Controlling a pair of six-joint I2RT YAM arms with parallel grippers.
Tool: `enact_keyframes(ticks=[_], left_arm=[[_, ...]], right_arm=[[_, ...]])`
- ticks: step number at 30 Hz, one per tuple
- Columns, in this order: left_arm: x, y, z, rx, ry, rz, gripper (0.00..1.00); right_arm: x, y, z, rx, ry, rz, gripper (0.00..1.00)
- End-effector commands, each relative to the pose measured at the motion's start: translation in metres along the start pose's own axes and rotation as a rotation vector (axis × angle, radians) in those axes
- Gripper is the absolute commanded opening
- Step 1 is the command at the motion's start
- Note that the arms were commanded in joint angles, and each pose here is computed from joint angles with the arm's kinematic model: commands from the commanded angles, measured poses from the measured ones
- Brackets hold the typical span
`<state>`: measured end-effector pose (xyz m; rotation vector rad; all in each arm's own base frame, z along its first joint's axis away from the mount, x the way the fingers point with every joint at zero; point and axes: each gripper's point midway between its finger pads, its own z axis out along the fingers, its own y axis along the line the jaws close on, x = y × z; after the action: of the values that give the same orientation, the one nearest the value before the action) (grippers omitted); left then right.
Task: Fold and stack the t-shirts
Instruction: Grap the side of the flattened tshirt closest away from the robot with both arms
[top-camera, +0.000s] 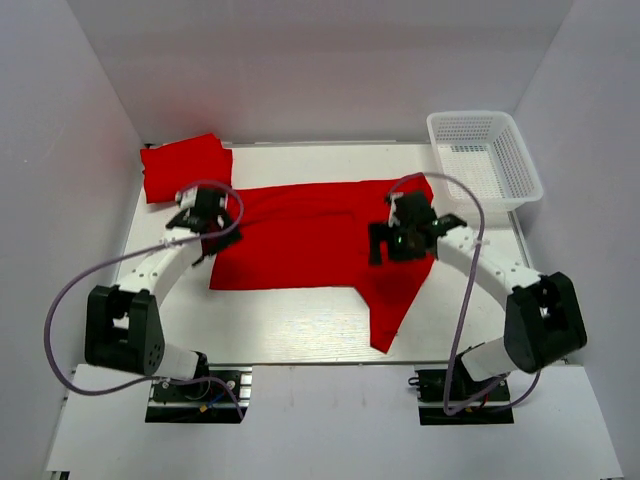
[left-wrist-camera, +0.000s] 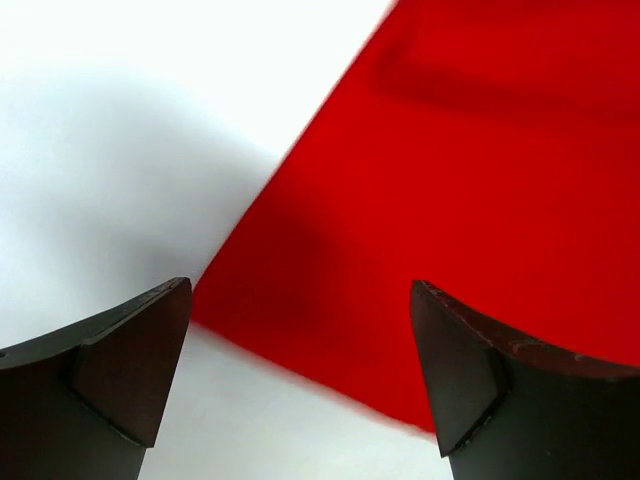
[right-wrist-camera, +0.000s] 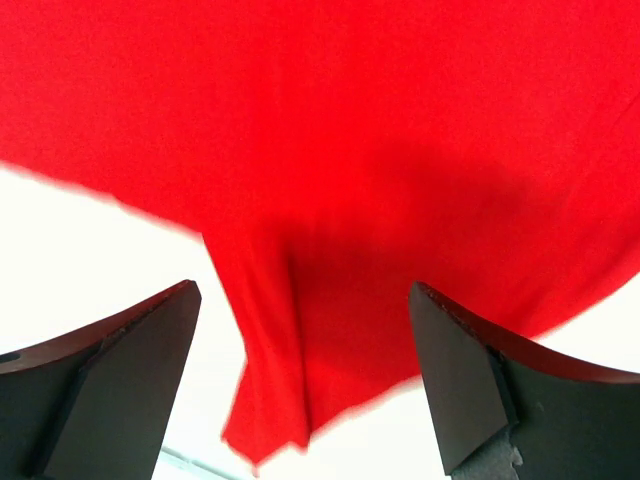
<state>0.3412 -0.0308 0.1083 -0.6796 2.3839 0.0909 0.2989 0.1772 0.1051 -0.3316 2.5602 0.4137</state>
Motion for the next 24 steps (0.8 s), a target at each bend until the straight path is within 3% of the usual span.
enact_keyframes(ticks=[1, 2, 9, 19, 22, 24], left_arm=[[0.068, 0.055, -0.001, -0.167, 0.137, -0.075, 1.00], [0.076, 0.064, -0.003, -0.191, 0.143, -0.080, 1.00], [0.115, 0.094, 0.004, -0.228, 0.151, -0.131, 1.00], [0.107, 0.091, 0.024, -0.180, 0.093, -0.202, 0.95], [0.110, 0.075, 0.029, -0.072, 0.099, -0.168, 0.88], [0.104, 0.064, 0.032, -0.013, 0.076, -0.156, 0.78]], right_arm=[[0.071, 0.007, -0.013, 0.024, 0.178, 0.019, 0.90], [0.105, 0.000, -0.017, 0.052, 0.270, 0.029, 0.90], [0.169, 0.008, -0.029, 0.054, 0.364, 0.007, 0.90], [0.170, 0.033, -0.021, -0.005, 0.367, -0.063, 0.90], [0.174, 0.032, -0.018, 0.009, 0.382, -0.064, 0.90], [0.173, 0.035, -0.015, 0.007, 0.376, -0.063, 0.87]])
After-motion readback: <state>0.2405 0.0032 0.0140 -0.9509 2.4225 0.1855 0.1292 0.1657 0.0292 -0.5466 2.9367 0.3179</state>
